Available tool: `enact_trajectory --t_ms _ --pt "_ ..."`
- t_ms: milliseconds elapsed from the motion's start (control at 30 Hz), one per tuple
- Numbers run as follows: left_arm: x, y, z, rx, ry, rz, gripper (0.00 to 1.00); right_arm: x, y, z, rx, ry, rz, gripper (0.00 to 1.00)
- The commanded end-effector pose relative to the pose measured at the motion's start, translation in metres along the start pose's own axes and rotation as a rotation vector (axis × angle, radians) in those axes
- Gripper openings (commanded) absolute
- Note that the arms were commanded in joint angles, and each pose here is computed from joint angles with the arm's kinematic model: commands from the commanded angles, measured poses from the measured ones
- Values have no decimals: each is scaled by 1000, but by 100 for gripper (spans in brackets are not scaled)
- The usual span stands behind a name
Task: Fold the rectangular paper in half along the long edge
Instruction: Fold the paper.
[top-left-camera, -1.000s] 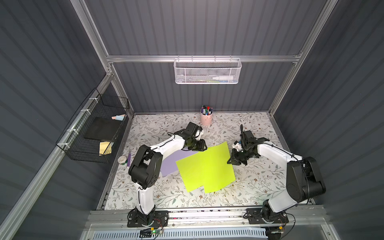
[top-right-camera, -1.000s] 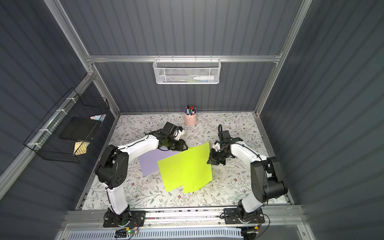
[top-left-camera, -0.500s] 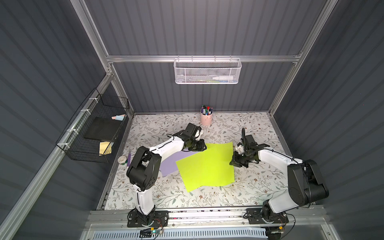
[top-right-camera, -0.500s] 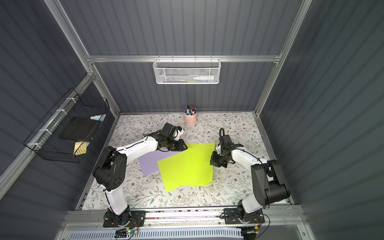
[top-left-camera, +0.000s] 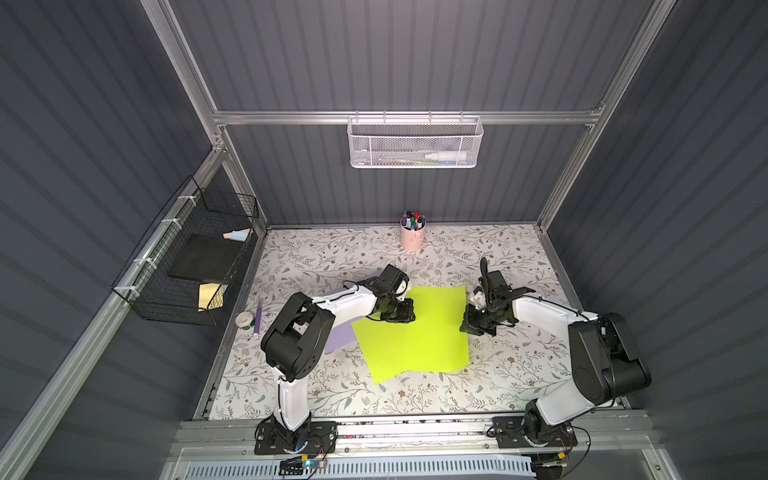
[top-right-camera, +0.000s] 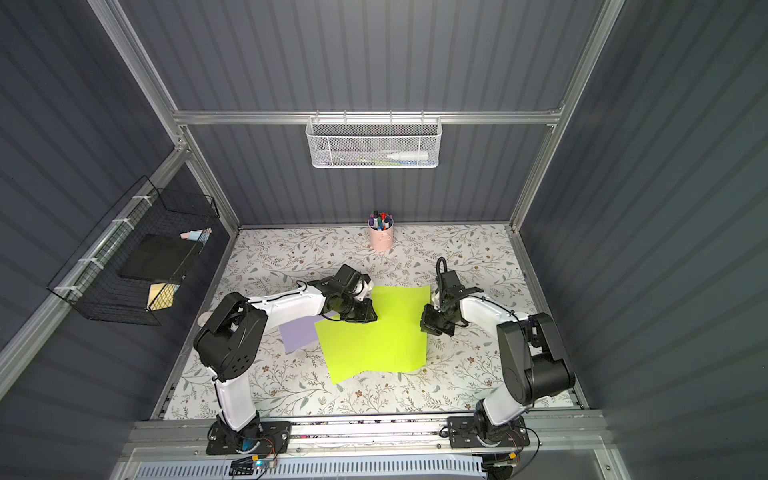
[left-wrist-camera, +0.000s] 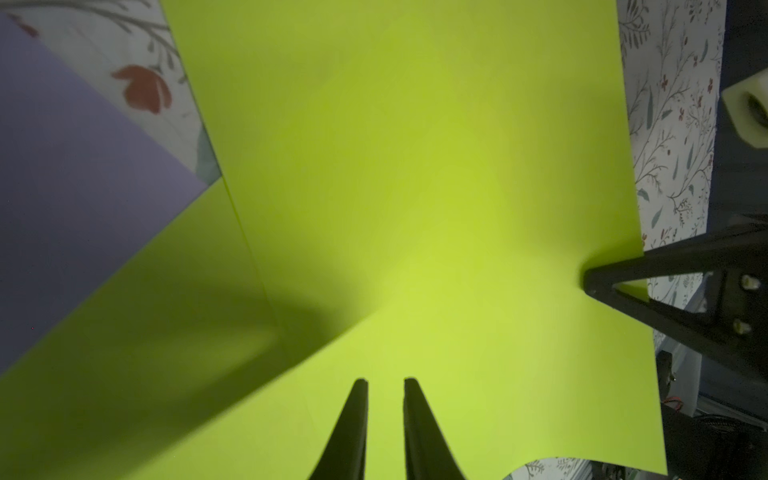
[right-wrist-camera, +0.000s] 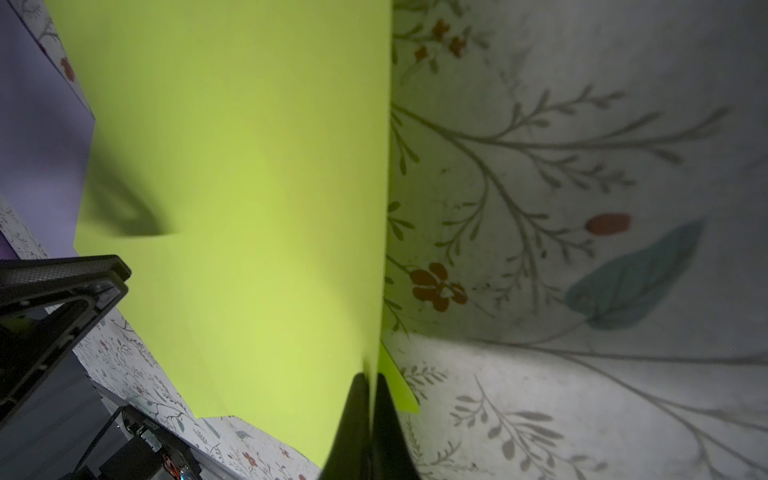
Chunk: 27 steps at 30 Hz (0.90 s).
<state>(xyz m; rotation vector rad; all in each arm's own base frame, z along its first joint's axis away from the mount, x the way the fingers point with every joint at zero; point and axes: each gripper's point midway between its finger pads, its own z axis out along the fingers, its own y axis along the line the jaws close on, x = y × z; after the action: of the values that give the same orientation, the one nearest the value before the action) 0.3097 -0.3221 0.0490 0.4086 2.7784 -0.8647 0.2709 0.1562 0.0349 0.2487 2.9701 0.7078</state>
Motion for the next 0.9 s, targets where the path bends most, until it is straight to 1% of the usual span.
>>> enact_trajectory --t_ms 0,67,367,567,700,867 --pt "15 15 7 -50 38 -27 17 -2 0 -1 17 1 -15 0" --pt "21 24 7 -85 41 -35 16 -1 0 -1 20 3 -16 0" --pt "35 34 19 -95 77 -56 13 -1 2 -3 27 8 -30 0" --pt "46 43 28 -112 107 -56 8 0 10 -8 70 10 -70 0" --pt "55 49 29 -125 124 -66 5 -1 12 -10 133 0 -106 0" --pt "60 52 28 -137 126 -70 3 -1 32 -13 162 -1 -173 0"
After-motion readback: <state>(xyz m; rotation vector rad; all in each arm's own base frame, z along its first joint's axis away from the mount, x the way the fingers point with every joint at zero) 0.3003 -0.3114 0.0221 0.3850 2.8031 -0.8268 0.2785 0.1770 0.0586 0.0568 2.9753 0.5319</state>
